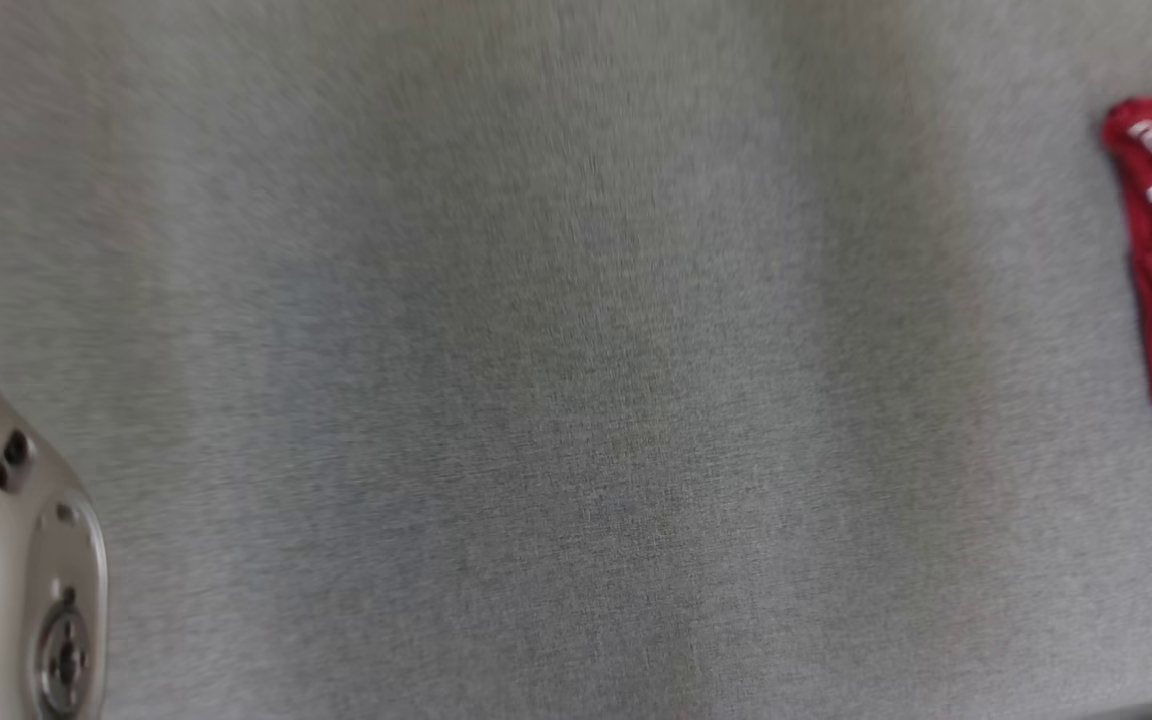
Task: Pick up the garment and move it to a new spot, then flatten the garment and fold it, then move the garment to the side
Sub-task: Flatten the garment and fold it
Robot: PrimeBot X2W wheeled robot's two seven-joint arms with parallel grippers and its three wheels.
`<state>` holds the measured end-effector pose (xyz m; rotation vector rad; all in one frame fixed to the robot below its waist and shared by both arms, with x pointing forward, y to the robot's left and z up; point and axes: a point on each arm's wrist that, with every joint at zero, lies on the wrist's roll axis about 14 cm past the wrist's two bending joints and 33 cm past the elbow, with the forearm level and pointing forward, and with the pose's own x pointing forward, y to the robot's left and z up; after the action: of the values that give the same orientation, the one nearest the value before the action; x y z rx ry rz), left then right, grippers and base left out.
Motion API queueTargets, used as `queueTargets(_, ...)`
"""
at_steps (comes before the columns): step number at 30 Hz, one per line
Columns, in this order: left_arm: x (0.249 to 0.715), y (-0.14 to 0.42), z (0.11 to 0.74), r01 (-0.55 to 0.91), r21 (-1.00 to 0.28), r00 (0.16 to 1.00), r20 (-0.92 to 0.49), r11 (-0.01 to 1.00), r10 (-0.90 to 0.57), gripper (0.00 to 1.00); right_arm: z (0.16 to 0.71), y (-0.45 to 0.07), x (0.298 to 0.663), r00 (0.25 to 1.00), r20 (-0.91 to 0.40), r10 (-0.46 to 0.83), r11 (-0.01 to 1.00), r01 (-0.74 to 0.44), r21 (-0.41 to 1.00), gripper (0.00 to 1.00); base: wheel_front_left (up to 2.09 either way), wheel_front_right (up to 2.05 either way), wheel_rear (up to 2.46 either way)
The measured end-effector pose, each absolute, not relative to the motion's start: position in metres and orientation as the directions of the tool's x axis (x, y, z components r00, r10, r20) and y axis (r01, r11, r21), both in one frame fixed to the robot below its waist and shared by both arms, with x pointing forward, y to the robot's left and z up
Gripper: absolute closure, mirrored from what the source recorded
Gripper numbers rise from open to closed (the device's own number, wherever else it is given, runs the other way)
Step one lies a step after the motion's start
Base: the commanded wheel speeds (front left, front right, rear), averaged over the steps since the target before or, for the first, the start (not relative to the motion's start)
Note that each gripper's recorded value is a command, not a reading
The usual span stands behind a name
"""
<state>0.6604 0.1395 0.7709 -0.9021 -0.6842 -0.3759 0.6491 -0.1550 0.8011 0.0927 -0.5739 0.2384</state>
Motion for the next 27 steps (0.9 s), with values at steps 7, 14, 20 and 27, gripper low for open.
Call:
queueTargets(7,0.708,0.118,0.676,0.528,-0.649,0.802,0.592,0.548,-0.072,1.0,0.699,-0.165,0.698,0.886,0.419,0.199,0.979,-0.199,-0.044,1.0,0.0,0.0,0.0)
queueTargets(14,0.71,0.096,0.584,0.456,-0.719,0.881,0.45,0.525,-0.148,1.0,0.596,-0.165,0.7,0.945,0.214,0.247,0.969,-0.234,-0.084,1.0,0.0,0.0,0.0)
queueTargets(20,0.677,0.095,0.553,0.424,-0.766,0.905,0.375,0.483,-0.201,1.0,0.562,-0.158,0.663,0.946,0.07,0.317,0.948,-0.315,-0.033,1.0,0.0,0.0,0.0)
queueTargets(27,0.622,0.115,0.548,0.374,-0.797,0.927,0.321,0.474,-0.193,1.0,0.553,-0.152,0.596,0.917,-0.064,0.393,0.918,-0.389,0.074,1.0,0.0,0.0,0.0)
